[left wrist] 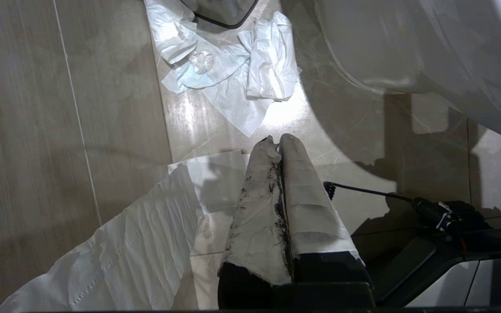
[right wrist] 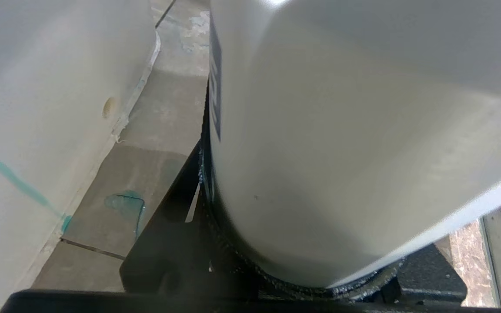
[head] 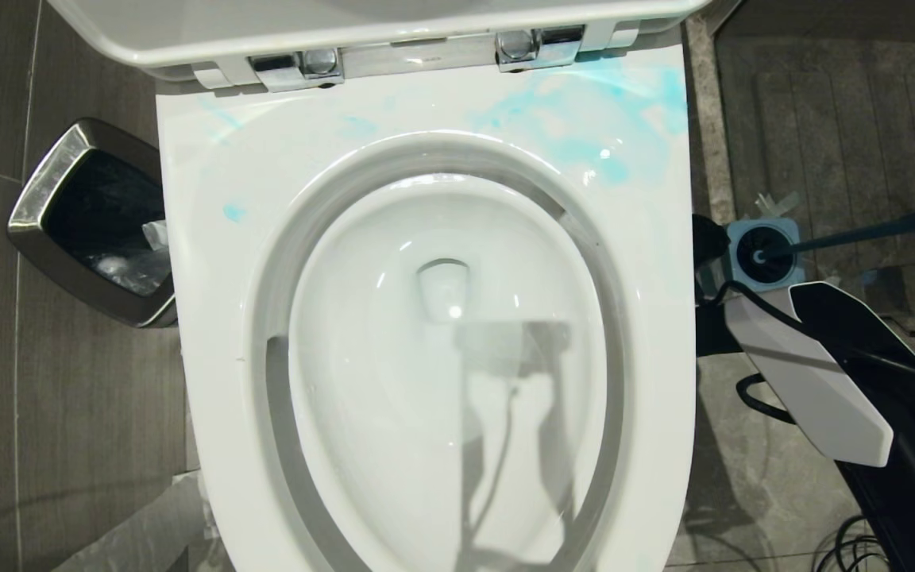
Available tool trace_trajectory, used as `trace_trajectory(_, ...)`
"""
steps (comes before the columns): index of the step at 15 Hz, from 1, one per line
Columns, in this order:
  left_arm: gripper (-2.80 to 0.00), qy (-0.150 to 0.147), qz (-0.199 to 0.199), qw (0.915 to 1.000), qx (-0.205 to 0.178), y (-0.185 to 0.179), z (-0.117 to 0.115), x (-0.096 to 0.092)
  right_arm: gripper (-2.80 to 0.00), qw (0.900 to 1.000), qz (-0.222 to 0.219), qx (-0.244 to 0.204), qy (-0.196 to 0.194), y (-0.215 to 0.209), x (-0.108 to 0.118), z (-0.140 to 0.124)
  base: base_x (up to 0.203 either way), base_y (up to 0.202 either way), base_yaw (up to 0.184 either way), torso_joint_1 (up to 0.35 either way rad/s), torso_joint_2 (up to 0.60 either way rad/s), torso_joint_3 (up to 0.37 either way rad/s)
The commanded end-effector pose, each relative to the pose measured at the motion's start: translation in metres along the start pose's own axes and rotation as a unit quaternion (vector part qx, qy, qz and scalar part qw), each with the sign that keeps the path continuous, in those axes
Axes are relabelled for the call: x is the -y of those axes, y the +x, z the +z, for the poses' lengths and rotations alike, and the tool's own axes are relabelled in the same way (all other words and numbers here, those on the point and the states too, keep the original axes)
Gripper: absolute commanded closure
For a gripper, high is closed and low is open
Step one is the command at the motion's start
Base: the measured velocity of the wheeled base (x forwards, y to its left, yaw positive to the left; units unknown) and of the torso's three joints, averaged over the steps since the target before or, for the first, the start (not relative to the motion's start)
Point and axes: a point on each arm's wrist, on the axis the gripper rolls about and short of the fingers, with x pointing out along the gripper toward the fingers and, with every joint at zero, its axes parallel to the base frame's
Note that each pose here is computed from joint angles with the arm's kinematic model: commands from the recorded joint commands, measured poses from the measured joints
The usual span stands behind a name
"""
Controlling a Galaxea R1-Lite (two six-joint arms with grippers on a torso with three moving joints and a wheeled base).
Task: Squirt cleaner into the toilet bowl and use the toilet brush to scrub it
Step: Pour in the cleaning agent
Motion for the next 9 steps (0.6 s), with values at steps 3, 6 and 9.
trace_trajectory(3, 0.00, 0.000, 0.000, 1.0000, 0.000, 0.000, 0.000, 0.000, 0.00, 1.000, -0.026, 0.003, 0.000, 0.004, 0.011, 0.009, 0.000, 0.000, 0.000, 0.000, 0.00, 0.000)
trace_trajectory(6, 0.00, 0.000, 0.000, 1.0000, 0.000, 0.000, 0.000, 0.000, 0.00, 0.998, -0.059, 0.009, 0.014, 0.011, 0.033, 0.023, 0.000, 0.000, 0.000, 0.000, 0.00, 0.000)
trace_trajectory(9, 0.00, 0.000, 0.000, 1.0000, 0.000, 0.000, 0.000, 0.000, 0.00, 0.997, -0.066, 0.010, 0.033, 0.012, 0.046, 0.033, 0.000, 0.000, 0.000, 0.000, 0.00, 0.000)
